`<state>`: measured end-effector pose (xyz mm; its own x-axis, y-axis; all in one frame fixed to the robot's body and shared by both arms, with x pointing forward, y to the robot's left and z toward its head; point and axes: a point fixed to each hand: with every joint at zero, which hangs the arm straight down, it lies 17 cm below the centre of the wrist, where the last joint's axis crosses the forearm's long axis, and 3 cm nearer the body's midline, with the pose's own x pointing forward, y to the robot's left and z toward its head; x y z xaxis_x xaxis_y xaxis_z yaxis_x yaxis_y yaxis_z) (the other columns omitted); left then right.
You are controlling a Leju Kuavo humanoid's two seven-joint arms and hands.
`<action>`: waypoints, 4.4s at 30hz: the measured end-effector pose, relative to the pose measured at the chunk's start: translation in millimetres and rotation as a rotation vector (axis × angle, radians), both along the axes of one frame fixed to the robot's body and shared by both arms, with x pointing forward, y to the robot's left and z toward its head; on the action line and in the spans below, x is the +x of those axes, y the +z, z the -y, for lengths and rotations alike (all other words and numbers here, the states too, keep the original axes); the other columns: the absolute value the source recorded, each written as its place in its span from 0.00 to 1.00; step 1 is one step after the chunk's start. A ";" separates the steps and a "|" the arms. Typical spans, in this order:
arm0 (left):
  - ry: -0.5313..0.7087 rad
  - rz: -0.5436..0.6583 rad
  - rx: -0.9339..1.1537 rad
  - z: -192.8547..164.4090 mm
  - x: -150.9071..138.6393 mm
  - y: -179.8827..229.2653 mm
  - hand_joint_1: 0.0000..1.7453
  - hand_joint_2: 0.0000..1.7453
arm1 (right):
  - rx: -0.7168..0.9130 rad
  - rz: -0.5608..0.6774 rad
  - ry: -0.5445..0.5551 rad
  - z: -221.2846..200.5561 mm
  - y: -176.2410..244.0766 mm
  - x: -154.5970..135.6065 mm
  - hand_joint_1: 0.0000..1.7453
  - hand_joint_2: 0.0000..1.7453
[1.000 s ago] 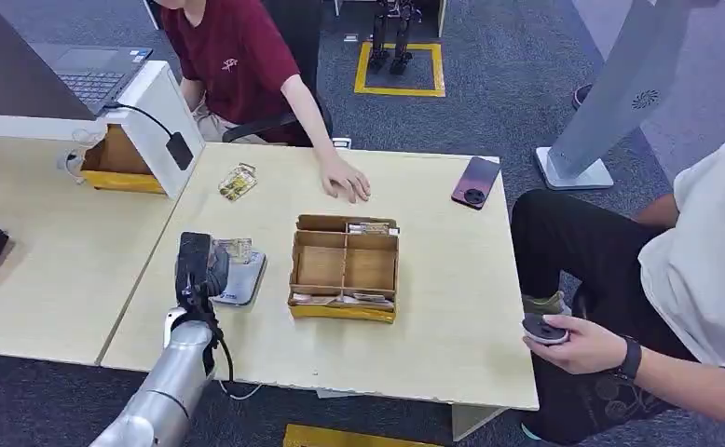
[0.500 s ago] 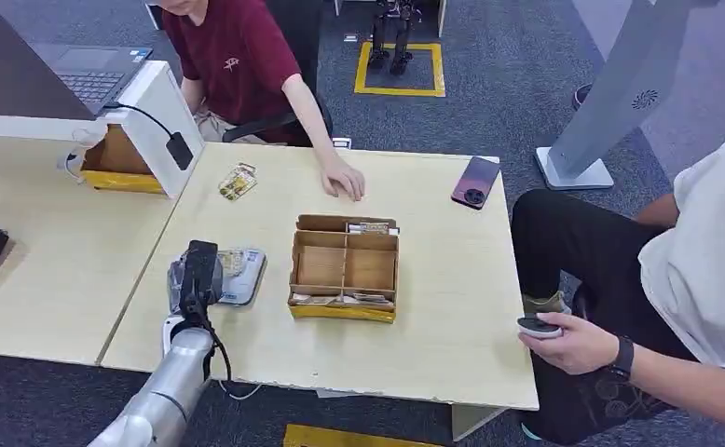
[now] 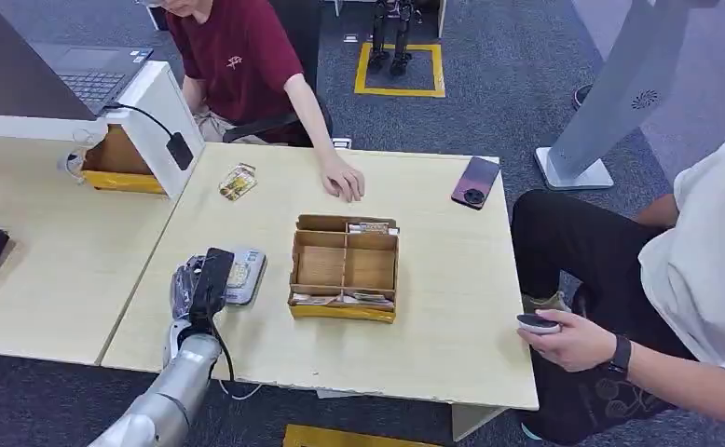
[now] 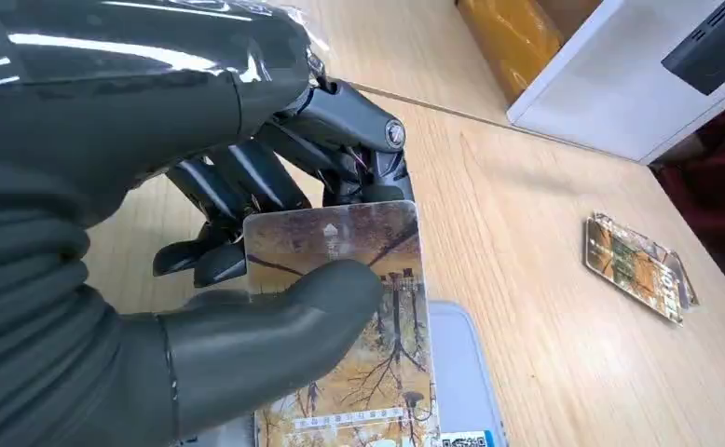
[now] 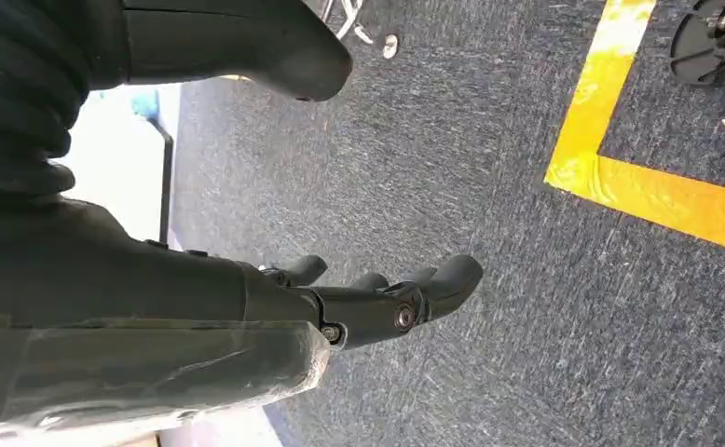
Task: Pass the card to the sensor for recognition and then transmit it.
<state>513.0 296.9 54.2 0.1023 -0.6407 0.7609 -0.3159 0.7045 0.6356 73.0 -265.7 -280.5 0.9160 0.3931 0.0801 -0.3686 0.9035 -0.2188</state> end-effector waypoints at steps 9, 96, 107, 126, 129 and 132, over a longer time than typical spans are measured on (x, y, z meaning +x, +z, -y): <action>-0.036 -0.019 -0.039 11.7 -0.9 -8.0 1.00 1.00 | 0.001 0.004 0.003 -0.2 0.1 0.7 0.00 1.00; -0.015 0.520 -0.033 3.9 7.5 165.5 0.00 1.00 | -0.009 0.012 0.073 1.3 0.9 7.5 0.00 1.00; -0.696 0.408 -0.122 185.1 -103.1 123.1 0.00 1.00 | -0.009 -0.006 -0.058 6.1 -0.5 -3.8 0.00 1.00; -0.890 0.580 0.382 275.3 -198.4 116.9 0.00 1.00 | -0.019 -0.015 -0.089 9.1 -0.7 -6.1 0.00 1.00; -0.850 0.615 0.564 282.1 -197.1 108.9 0.00 1.00 | -0.020 -0.014 -0.082 9.3 -0.5 -4.8 0.00 1.00; -0.843 0.611 0.723 291.1 -193.1 94.6 0.00 1.00 | -0.022 -0.013 -0.072 9.5 -0.4 -4.0 0.00 1.00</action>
